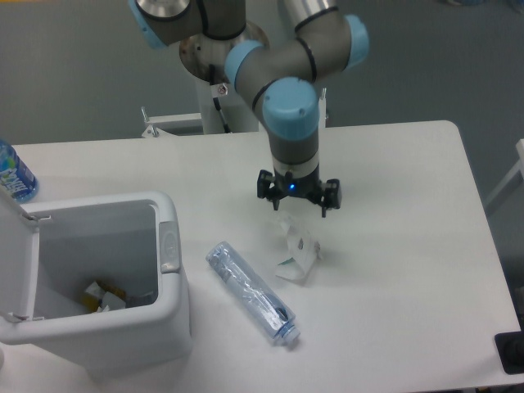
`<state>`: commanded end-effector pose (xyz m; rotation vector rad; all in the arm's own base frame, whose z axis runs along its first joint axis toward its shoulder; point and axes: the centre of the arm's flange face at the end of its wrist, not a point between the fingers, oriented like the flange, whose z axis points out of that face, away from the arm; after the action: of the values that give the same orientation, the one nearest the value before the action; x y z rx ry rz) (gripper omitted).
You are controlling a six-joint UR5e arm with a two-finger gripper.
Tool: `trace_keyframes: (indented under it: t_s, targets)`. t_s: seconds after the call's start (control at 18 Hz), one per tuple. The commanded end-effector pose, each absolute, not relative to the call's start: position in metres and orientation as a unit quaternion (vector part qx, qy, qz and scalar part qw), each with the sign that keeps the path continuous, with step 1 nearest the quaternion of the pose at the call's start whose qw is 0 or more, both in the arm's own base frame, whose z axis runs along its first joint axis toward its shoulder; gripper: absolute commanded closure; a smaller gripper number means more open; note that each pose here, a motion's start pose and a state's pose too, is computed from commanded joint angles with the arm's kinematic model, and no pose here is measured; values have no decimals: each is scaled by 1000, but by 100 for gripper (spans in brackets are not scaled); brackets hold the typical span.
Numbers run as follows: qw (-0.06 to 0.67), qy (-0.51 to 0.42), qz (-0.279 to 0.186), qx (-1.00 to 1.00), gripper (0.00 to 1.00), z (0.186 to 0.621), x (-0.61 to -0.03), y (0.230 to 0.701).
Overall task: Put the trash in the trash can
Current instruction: 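Close the gripper on the crumpled white paper and lift it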
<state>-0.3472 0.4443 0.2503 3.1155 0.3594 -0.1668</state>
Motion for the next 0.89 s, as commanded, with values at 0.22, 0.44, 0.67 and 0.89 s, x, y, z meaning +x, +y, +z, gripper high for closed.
trace_keyframes:
  t_s: [0.22,0.44,0.67,0.89]
  targets:
    - [-1,123,-58,991,3,239,-357,461]
    - [-14,126,-69,990,79,255,-365,467]
    - [-24,128,-82,988,100,270,-373,471]
    - [-49,139,-101,984,100,302,-394,468]
